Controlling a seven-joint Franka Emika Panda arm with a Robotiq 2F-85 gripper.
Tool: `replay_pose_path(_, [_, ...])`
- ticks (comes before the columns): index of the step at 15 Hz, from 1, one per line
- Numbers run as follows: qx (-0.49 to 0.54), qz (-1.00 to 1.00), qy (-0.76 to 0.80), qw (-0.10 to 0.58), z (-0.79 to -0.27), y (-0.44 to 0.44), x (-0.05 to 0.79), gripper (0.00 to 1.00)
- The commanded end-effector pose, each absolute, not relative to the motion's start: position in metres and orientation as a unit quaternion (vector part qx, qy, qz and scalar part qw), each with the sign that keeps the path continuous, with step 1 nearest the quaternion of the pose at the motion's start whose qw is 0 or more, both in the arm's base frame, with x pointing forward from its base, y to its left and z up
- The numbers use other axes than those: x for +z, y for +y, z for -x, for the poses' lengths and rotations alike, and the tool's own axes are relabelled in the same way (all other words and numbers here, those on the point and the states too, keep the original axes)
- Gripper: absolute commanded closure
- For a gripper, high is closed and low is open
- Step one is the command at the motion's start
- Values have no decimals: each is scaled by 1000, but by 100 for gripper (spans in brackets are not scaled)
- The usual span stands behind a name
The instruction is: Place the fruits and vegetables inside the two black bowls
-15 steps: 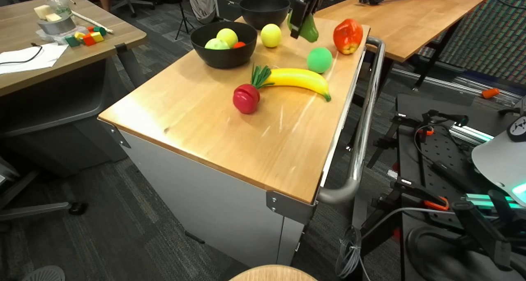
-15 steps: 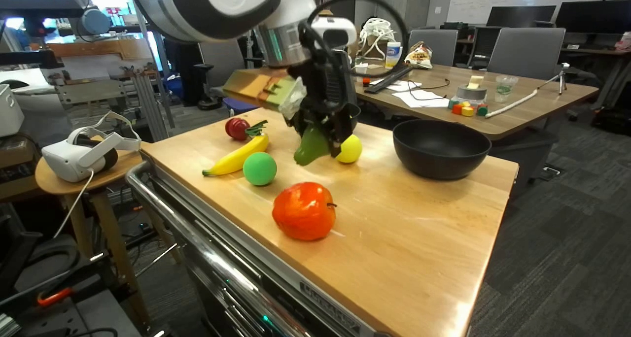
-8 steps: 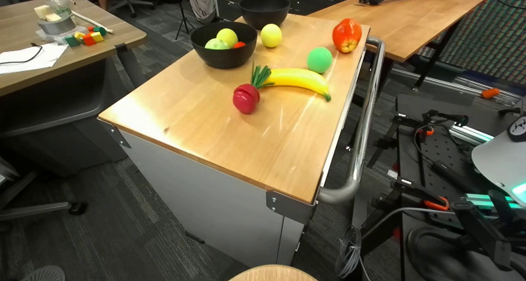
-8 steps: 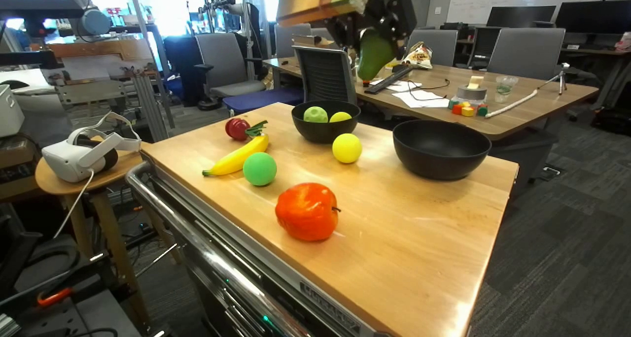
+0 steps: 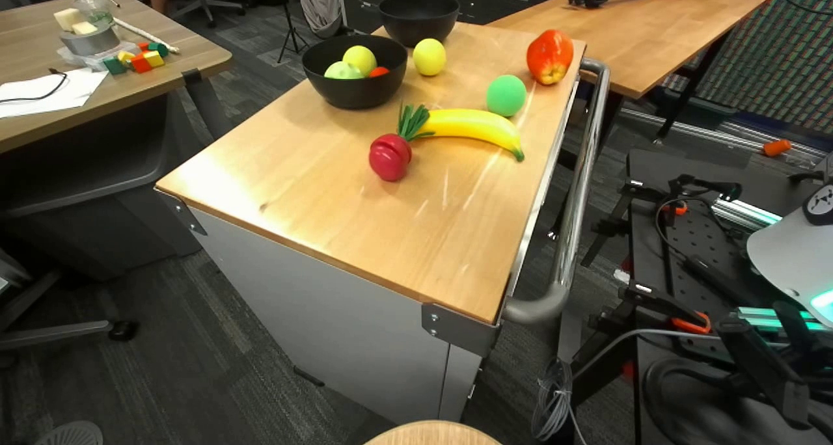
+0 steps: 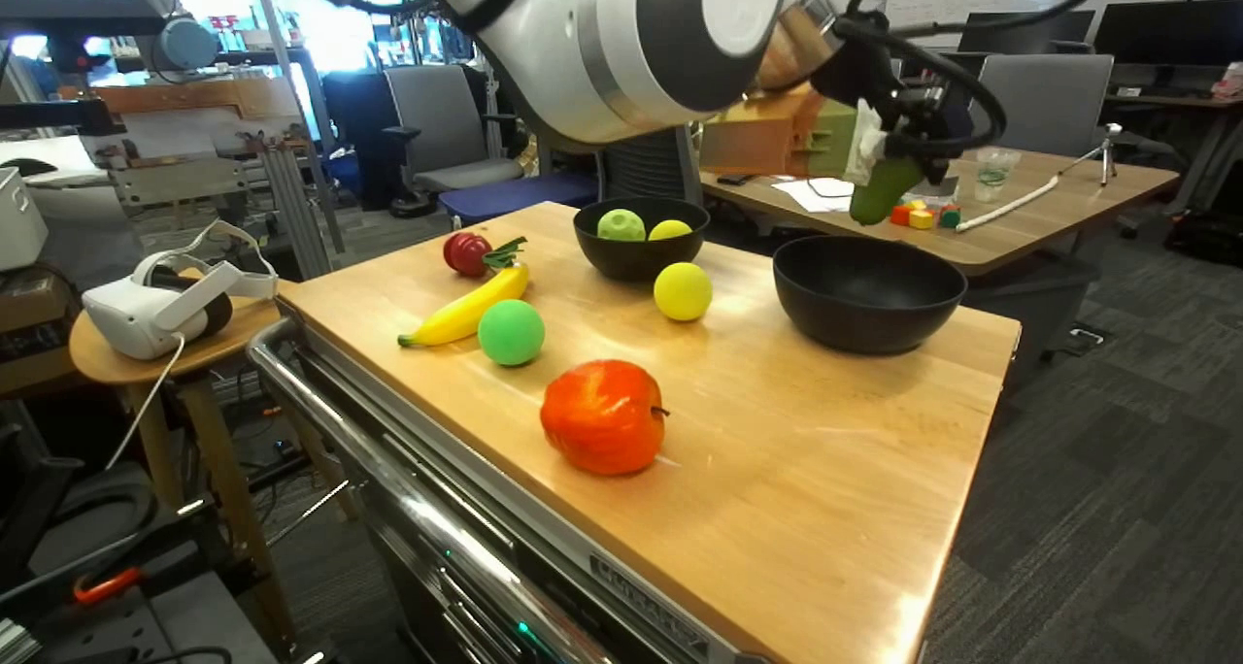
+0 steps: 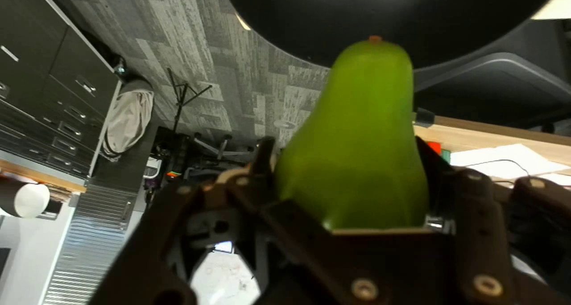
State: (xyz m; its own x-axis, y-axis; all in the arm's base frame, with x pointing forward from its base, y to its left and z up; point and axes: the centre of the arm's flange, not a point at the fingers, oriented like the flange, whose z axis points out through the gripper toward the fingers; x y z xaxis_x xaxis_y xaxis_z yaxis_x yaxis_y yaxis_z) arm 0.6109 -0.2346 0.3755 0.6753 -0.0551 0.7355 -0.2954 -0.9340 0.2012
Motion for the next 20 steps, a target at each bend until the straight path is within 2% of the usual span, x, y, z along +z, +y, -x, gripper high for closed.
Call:
replay_pose_path(1, [407,-890,-130,159,-637,-241,355,55])
replay_pose_path(9, [375,-905,-156,123,-644,-217,317,55])
replay_pose_path(10, [368,-908,-153,125,-643,-216,310,41])
replay_pose_path(11, [360,-911,-152,127,-643,-215,303,20])
replay_pose_path(12, [355,-914,-152,125,-642,-213,300,7])
replay_pose_path(13, [350,-917,-151,120,-641,-209,301,1])
replay_pose_path(18, [339,-925,-115,130,-628,-181,360,0])
replay_pose_path(20, [336,-921,-111,161,-619,-175,403,0])
